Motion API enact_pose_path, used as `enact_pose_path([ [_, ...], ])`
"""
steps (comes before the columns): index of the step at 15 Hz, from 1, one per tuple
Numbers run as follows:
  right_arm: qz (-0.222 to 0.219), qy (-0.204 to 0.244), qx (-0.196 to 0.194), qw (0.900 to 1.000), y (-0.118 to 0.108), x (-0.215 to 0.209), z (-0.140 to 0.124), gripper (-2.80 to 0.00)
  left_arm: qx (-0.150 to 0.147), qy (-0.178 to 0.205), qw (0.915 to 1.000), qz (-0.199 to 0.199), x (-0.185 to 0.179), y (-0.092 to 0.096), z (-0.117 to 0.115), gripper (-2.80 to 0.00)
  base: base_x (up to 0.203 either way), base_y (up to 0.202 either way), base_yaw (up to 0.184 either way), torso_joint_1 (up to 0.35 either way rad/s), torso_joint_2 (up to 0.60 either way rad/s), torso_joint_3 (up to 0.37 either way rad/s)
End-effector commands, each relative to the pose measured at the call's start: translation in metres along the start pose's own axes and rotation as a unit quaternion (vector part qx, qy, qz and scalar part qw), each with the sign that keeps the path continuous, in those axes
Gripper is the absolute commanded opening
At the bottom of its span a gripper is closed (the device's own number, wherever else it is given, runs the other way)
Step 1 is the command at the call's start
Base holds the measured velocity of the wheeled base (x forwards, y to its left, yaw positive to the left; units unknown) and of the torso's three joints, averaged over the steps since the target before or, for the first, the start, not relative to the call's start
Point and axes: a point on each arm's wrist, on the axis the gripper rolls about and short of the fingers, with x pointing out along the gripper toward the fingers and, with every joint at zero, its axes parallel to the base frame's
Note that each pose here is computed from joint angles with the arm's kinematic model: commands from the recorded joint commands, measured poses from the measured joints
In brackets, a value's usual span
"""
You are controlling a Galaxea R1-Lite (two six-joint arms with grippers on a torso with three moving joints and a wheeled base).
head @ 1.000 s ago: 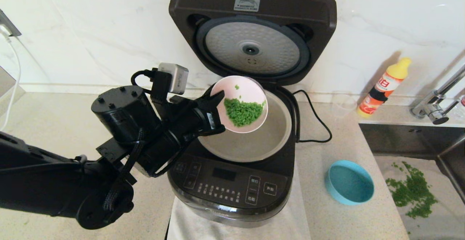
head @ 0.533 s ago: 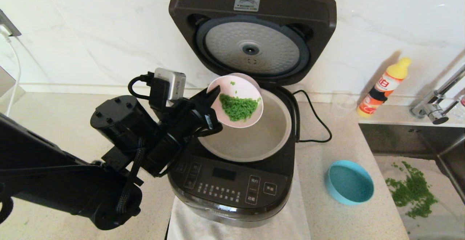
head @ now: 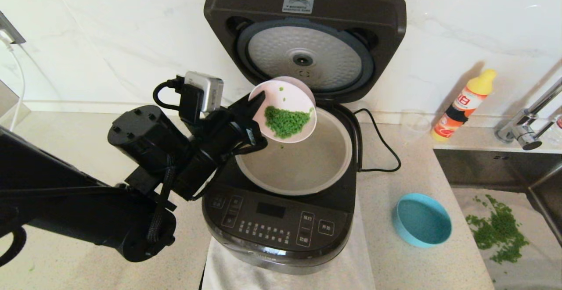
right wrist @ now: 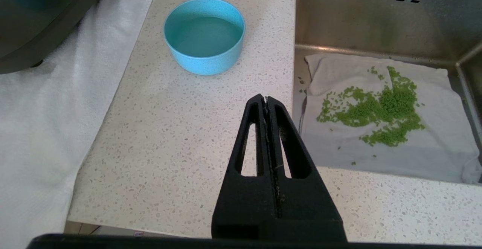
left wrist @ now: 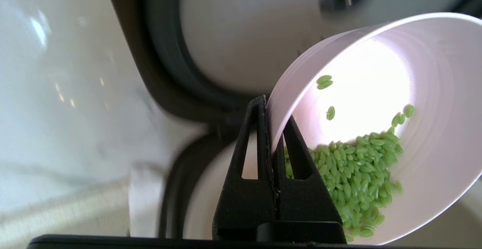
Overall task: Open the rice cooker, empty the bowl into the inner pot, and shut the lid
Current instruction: Pour the chopped green onions from the bowl into the rice cooker
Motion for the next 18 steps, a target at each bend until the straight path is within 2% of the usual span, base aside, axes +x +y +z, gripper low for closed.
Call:
enact_pose_path([
  [1, 0.0, 0.001, 0.0, 1.0, 0.0, 0.0, 0.0, -2.8, 0.004, -0.025, 0.9997, 0.005, 0.007, 0.005, 0.009, -2.8, 0.0, 0.0, 0.0, 0.0, 0.0, 0.0],
  [5, 0.0, 0.001, 0.0, 1.0, 0.0, 0.0, 0.0, -2.8, 0.013, -0.038, 0.9992, -0.004, 0.01, 0.005, 0.013, -2.8, 0.0, 0.0, 0.0, 0.0, 0.0, 0.0],
  [7, 0.0, 0.001, 0.0, 1.0, 0.0, 0.0, 0.0, -2.8, 0.029, -0.029, 0.9991, -0.005, 0.011, 0.006, 0.005, -2.8, 0.0, 0.0, 0.0, 0.0, 0.0, 0.0],
  [9, 0.0, 0.001, 0.0, 1.0, 0.0, 0.0, 0.0, -2.8, 0.058, -0.027, 0.998, 0.001, 0.011, 0.008, 0.004, -2.8, 0.0, 0.0, 0.0, 0.0, 0.0, 0.0],
  [13, 0.0, 0.001, 0.0, 1.0, 0.0, 0.0, 0.0, -2.8, 0.111, 0.031, 0.9933, -0.006, 0.011, 0.01, 0.002, -2.8, 0.0, 0.0, 0.0, 0.0, 0.0, 0.0],
  [16, 0.0, 0.001, 0.0, 1.0, 0.0, 0.0, 0.0, -2.8, 0.157, 0.046, 0.9865, -0.003, 0.011, 0.01, 0.0, -2.8, 0.0, 0.0, 0.0, 0.0, 0.0, 0.0],
  [18, 0.0, 0.001, 0.0, 1.0, 0.0, 0.0, 0.0, -2.8, 0.173, 0.044, 0.9839, -0.002, 0.016, 0.011, 0.004, -2.8, 0.0, 0.0, 0.0, 0.0, 0.0, 0.0],
])
